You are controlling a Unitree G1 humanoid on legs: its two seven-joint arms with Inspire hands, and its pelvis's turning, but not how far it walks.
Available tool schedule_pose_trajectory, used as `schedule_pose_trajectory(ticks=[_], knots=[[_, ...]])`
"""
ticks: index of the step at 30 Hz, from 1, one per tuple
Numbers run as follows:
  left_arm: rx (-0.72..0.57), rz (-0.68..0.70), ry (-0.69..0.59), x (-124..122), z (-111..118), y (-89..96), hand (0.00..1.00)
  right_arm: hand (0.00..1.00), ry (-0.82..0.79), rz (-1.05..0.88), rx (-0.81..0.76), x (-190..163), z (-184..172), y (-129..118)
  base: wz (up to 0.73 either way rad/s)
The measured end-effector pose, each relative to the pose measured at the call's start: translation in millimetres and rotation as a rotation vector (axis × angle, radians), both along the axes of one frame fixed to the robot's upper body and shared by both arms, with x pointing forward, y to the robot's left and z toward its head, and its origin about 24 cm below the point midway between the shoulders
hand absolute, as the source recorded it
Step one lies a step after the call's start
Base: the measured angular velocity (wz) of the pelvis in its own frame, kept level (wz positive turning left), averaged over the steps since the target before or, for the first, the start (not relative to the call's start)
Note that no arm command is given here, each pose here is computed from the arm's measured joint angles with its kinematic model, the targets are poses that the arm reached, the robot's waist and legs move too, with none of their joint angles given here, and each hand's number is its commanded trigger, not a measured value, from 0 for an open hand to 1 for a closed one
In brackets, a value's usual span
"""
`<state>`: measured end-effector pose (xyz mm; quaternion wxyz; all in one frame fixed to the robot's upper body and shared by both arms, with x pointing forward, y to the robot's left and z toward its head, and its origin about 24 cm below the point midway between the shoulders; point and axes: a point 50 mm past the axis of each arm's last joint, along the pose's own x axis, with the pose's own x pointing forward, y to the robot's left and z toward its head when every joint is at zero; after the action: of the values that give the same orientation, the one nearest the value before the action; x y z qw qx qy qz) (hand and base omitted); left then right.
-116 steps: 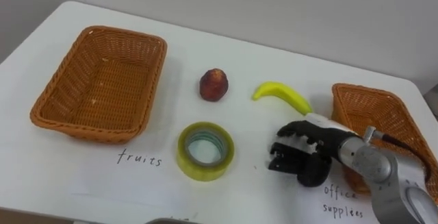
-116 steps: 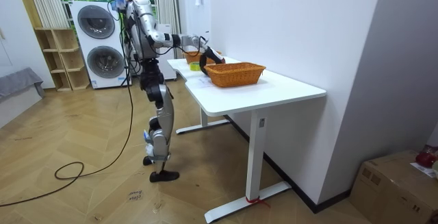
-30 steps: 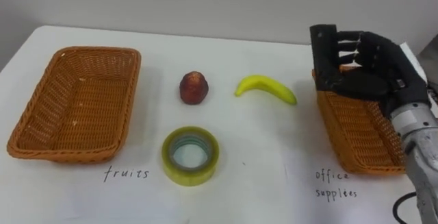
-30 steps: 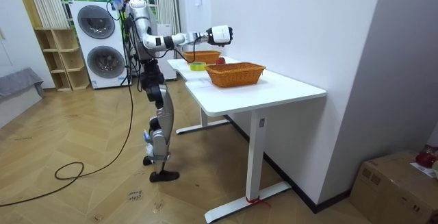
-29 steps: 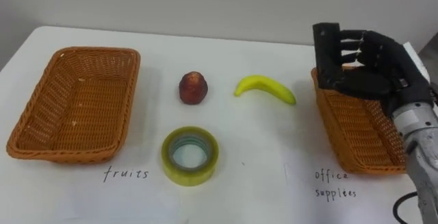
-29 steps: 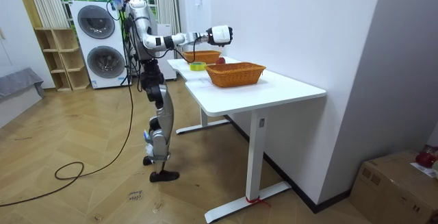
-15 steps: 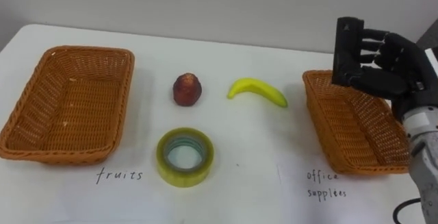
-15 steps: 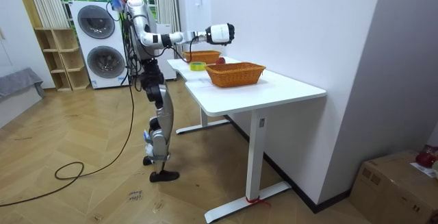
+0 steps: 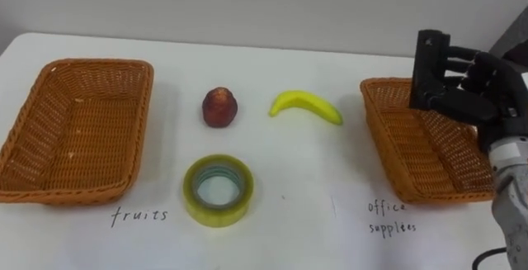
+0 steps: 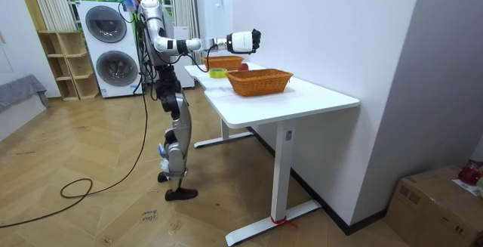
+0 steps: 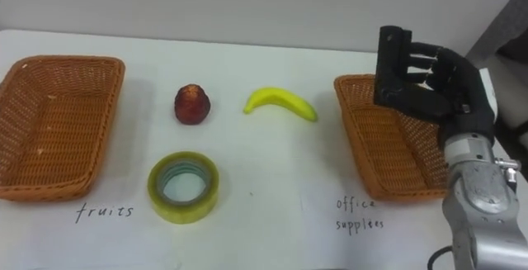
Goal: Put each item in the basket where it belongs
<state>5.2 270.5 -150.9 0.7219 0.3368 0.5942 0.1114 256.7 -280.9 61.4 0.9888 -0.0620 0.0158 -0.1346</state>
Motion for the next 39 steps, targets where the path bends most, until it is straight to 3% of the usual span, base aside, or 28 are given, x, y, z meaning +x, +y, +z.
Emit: schedule_pose_trajectory(ticks=[15, 20, 39], knots=[[0.002, -0.008, -0.024, 5, 3, 1.1, 0.0, 1.0, 0.066, -0.033, -0.005, -13, -16, -5, -0.01], [-0.021, -0.008, -0.009, 3, 2, 0.1, 0.0, 1.0, 0.145, -0.051, -0.034, -23, -32, -11, -0.06], [-0.043, -0.005, -0.012, 6, 2, 0.7, 0.0, 1.0, 0.2, -0.027, -0.191, -25, -34, -12, 0.0]])
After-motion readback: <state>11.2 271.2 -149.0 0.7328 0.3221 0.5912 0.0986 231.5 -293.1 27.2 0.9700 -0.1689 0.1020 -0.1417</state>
